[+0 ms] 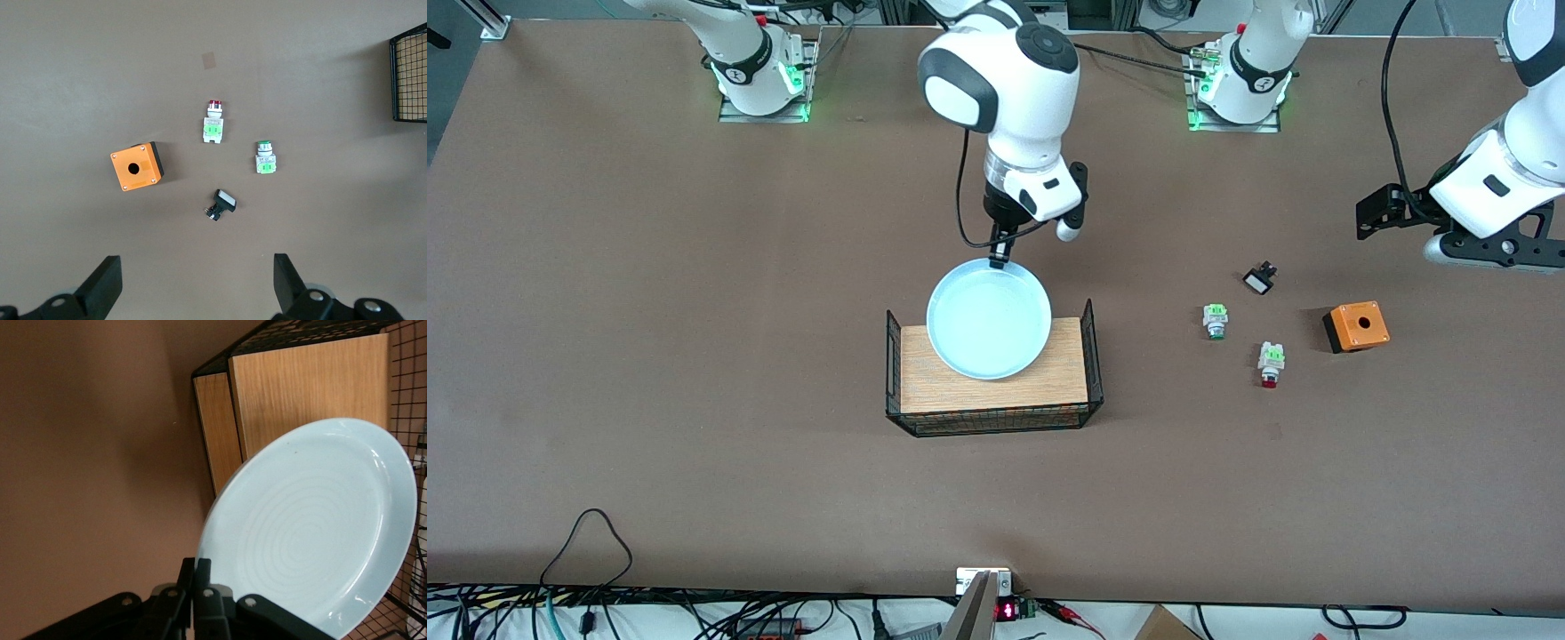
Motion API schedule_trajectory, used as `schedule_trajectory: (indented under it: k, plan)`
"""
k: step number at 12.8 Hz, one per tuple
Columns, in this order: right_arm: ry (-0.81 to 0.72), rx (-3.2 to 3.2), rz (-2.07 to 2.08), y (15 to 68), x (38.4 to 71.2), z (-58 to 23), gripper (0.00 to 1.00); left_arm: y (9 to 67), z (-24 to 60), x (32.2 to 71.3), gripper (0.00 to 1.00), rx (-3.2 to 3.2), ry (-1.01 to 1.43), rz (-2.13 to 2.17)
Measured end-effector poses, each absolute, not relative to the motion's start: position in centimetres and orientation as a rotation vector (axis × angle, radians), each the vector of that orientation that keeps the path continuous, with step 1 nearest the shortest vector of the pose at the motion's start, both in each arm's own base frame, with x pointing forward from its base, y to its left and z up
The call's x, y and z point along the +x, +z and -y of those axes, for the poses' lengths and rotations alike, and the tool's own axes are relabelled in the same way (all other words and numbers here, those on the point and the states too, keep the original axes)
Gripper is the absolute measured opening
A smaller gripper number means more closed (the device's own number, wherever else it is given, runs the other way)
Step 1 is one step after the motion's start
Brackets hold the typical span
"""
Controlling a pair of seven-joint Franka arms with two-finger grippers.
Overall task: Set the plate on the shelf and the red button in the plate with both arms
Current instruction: 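Lower the plate onto the wooden box and open the right gripper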
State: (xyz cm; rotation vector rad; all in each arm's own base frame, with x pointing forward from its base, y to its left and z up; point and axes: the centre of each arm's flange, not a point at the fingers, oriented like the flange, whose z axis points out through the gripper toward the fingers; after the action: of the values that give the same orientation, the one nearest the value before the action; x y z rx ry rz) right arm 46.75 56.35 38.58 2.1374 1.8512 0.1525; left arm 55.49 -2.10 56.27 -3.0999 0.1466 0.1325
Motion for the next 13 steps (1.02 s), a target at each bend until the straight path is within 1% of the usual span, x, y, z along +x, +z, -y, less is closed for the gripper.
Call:
schedule_trajectory:
  k: [5,6,7,10,12,13]
  plan:
    - [0.146,2.103,-1.848,35.8,47.4,-56.5,0.03,56.1,1.8,55.6,1.0,-3.1,0.138,-0.137]
    - [0.148,2.102,-1.843,35.8,47.4,-56.5,0.1,56.1,1.7,55.6,1.0,-3.101,0.139,-0.136]
    - [0.152,2.103,-1.839,35.9,47.5,-56.5,0.21,56.1,1.7,55.6,1.0,-3.101,0.139,-0.135]
    - [0.175,2.11,-1.83,36.7,47.8,-56.6,0.54,56.0,1.3,55.6,1.0,-3.101,0.142,-0.125]
    - [0.207,2.132,-1.797,38.4,48.8,-56.0,0.78,55.9,1.1,55.6,1.0,-3.102,0.144,-0.119]
    - [0.219,2.17,-1.76,40.1,49.8,-54.9,0.89,55.8,0.9,55.7,1.0,-3.102,0.149,-0.113]
